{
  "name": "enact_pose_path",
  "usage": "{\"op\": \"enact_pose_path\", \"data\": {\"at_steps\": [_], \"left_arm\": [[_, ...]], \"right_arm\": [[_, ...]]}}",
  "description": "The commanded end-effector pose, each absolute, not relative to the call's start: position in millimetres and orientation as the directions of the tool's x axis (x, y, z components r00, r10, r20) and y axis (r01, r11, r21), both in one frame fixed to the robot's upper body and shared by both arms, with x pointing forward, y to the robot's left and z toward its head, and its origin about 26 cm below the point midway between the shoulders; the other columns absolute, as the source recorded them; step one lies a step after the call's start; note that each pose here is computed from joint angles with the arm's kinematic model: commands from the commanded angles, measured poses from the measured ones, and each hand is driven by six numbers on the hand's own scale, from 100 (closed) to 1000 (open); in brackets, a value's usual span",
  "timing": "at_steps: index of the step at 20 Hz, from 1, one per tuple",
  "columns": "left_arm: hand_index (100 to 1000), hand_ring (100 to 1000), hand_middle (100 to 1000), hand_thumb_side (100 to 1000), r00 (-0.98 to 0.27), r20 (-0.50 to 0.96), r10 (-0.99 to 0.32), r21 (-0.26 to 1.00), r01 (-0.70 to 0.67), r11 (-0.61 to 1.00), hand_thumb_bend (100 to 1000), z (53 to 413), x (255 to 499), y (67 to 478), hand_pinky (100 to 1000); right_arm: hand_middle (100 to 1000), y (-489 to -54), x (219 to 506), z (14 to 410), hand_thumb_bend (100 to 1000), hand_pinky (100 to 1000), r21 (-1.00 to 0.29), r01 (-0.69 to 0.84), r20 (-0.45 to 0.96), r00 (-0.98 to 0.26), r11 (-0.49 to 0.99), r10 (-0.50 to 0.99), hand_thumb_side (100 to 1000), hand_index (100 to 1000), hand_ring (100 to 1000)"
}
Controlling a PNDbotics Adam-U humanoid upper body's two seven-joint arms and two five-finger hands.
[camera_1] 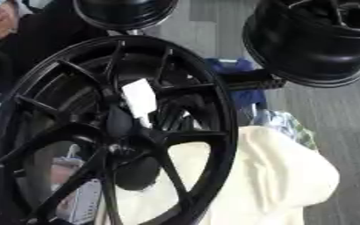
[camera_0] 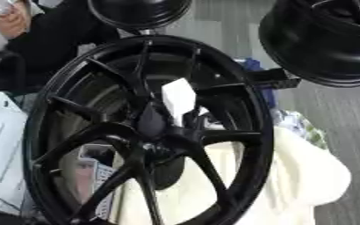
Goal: Pull the pin out of the wheel hub.
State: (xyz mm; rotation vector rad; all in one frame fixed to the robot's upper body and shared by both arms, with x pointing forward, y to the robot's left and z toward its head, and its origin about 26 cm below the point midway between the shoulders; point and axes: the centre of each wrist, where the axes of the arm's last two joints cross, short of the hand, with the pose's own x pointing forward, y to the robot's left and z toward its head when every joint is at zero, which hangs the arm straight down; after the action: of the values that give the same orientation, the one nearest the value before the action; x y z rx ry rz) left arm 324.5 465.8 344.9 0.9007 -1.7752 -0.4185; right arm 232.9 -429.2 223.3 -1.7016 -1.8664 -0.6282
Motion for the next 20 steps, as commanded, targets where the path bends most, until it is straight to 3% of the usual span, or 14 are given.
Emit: {"op": "enact_pose_path", "data": {"at_steps": [1,12,14,15,16,17,18,20], "left_arm": [[550,590,416,118,-0.104,0.631,-0.768,0.637,-0.496,0.590,114,357.0,317.4,487.1,688],[591,611,454,100,0.112,0.561,-0.820,0.734,-0.527,0.429,183,322.8,326.9,509.6,700],[692,684,547,100,0.143,0.556,-0.819,0.750,-0.510,0.420,239,316.0,329.1,512.3,748],[772,758,656,100,0.149,0.554,-0.819,0.758,-0.497,0.422,259,313.7,329.9,513.2,795],[843,830,765,177,0.153,0.545,-0.824,0.775,-0.467,0.425,296,310.2,330.9,513.2,841],[880,869,810,348,0.153,0.537,-0.830,0.787,-0.445,0.427,350,308.4,331.5,513.6,869],[896,882,823,460,0.150,0.531,-0.834,0.795,-0.429,0.429,410,307.1,332.0,514.3,879],[900,888,827,500,0.153,0.519,-0.841,0.807,-0.412,0.424,448,304.5,332.4,516.6,884]], "right_arm": [[631,-430.4,230.3,232.6,360,451,0.010,0.999,0.659,-0.034,0.037,0.751,291,795,609],[631,-430.0,230.8,232.8,367,452,0.016,0.999,0.662,-0.041,0.041,0.748,291,795,609],[630,-429.7,231.1,232.9,370,452,0.016,0.999,0.662,-0.042,0.043,0.749,291,795,608],[630,-429.7,231.1,232.8,371,452,0.015,0.999,0.662,-0.042,0.043,0.749,291,795,608],[630,-429.7,231.1,232.7,372,452,0.016,0.999,0.662,-0.042,0.042,0.748,291,795,608],[630,-429.7,231.1,232.6,372,451,0.016,0.999,0.663,-0.042,0.042,0.748,291,795,608],[630,-429.6,231.1,232.5,372,450,0.016,0.999,0.664,-0.043,0.043,0.747,291,795,608],[630,-429.6,231.1,232.4,373,451,0.016,0.999,0.664,-0.043,0.043,0.746,291,795,608]]}}
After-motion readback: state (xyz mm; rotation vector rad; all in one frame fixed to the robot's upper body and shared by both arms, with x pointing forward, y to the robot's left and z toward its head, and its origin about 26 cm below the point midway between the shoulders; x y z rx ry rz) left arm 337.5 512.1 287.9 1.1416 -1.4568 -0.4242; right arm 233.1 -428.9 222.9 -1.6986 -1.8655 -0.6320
